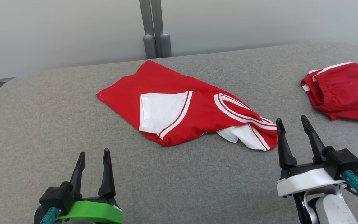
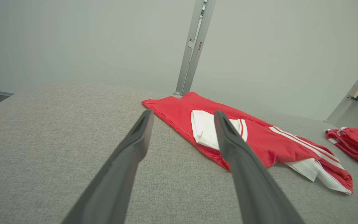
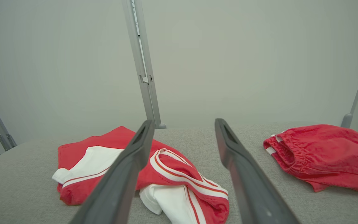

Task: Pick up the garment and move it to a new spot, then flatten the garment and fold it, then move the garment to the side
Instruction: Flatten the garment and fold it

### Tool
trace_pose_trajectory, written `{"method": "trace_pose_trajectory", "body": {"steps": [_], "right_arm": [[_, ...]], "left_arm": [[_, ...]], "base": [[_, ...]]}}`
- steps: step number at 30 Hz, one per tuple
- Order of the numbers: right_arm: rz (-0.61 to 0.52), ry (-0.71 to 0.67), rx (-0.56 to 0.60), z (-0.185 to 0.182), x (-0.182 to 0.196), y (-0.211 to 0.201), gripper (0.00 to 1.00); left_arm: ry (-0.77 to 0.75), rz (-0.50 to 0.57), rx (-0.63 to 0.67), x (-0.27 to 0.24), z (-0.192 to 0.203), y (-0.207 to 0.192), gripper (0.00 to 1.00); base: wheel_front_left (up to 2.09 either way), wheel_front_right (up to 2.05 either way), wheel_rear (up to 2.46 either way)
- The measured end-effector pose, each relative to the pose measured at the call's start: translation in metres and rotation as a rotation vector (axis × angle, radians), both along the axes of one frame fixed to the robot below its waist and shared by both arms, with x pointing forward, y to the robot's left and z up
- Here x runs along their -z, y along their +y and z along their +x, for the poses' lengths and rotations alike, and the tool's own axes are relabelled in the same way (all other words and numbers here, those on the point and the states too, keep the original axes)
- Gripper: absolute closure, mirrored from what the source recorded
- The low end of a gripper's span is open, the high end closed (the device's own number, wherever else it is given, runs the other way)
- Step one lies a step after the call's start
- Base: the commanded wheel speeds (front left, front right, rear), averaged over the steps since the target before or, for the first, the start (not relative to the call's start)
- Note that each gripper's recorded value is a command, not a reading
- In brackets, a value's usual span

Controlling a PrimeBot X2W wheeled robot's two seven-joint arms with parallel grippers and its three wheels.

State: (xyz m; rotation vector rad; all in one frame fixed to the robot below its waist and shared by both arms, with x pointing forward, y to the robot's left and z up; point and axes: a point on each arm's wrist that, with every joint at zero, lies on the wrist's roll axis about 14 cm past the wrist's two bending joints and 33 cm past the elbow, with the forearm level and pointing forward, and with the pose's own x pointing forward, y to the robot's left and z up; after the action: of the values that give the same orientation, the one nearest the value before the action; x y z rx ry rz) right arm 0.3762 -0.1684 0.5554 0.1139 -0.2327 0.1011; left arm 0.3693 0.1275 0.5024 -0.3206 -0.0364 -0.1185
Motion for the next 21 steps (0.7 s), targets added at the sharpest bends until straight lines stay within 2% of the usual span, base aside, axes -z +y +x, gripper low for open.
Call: {"method": "trace_pose_trajectory", "body": {"steps": [21], "right_arm": [[-0.003,0.017,-0.013,-0.0035,0.0057,0.0045,0.0]], "left_arm": [[0.004,0.009,0.001,0.0046,-0.0077,-0.0007,0.0]], "base": [[0.0,0.0,0.0]]}}
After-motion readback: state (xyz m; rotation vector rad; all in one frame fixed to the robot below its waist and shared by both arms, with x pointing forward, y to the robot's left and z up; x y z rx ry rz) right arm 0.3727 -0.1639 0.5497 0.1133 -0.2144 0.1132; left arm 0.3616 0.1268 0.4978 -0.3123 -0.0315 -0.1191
